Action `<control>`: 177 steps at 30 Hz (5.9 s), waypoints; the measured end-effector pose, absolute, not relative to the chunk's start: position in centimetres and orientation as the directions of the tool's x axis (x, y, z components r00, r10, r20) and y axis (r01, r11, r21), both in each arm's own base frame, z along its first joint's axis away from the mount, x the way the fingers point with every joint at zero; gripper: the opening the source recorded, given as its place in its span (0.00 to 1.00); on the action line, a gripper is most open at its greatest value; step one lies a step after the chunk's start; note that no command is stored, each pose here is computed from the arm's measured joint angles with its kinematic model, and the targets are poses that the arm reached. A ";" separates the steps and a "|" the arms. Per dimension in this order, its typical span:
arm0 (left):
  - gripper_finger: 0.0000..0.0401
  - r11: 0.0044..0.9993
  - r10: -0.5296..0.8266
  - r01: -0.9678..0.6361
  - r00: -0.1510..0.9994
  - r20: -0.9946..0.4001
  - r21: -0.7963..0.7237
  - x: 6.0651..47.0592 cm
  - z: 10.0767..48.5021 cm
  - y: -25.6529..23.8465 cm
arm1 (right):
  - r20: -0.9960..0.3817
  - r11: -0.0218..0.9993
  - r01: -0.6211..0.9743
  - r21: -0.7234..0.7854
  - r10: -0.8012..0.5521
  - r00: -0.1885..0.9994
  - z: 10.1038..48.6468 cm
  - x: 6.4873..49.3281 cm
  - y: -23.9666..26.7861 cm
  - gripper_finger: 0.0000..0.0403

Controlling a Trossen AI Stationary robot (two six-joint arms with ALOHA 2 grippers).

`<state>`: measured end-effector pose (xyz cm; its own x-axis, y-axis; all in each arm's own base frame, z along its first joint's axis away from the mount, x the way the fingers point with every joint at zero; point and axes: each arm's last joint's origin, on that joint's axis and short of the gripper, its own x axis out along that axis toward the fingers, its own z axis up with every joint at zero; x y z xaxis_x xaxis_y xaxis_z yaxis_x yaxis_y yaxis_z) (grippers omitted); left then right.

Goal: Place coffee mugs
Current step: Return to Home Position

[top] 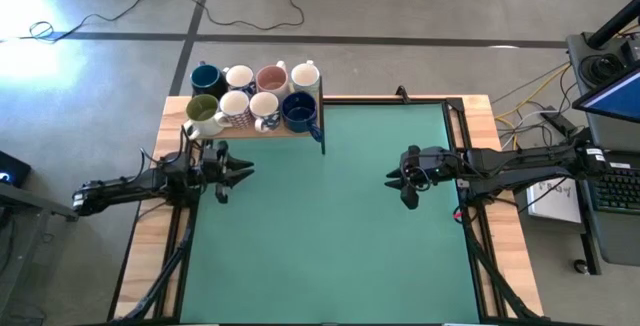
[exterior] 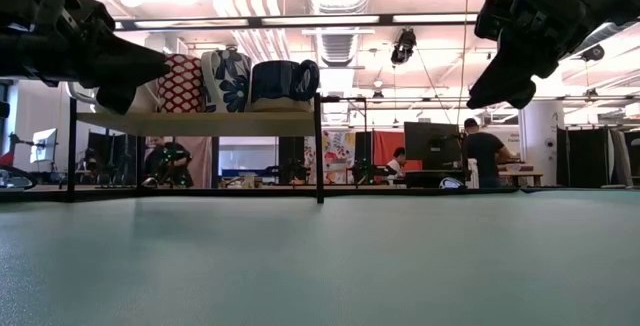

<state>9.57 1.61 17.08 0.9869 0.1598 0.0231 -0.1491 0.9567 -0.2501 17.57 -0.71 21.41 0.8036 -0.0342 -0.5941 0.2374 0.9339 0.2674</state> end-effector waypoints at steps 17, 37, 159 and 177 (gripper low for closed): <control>0.22 0.957 0.159 -0.148 0.987 0.026 -0.250 9.6 17.2 1.6 | 0.032 0.996 0.033 0.089 -0.036 0.999 19.0 15.2 -0.6 0.31; 0.22 0.957 0.159 -0.149 0.987 0.024 -0.250 9.6 17.1 1.6 | 0.144 0.989 0.131 -0.064 -0.121 0.982 18.4 13.2 -0.8 0.31; 0.22 0.957 0.159 -0.148 0.987 0.023 -0.250 9.6 17.1 1.6 | 0.326 0.960 0.268 -0.080 -0.228 0.917 20.0 9.7 -1.0 0.31; 0.22 0.957 0.159 -0.148 0.987 0.023 -0.250 9.6 17.1 1.6 | 0.326 0.960 0.268 -0.080 -0.228 0.917 20.0 9.7 -1.0 0.31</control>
<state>9.58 1.61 17.15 0.9870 0.1589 0.0235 -0.1481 0.9569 -0.2499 9.72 -1.00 19.96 0.9173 -0.2285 0.3261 0.2677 0.9602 -0.0803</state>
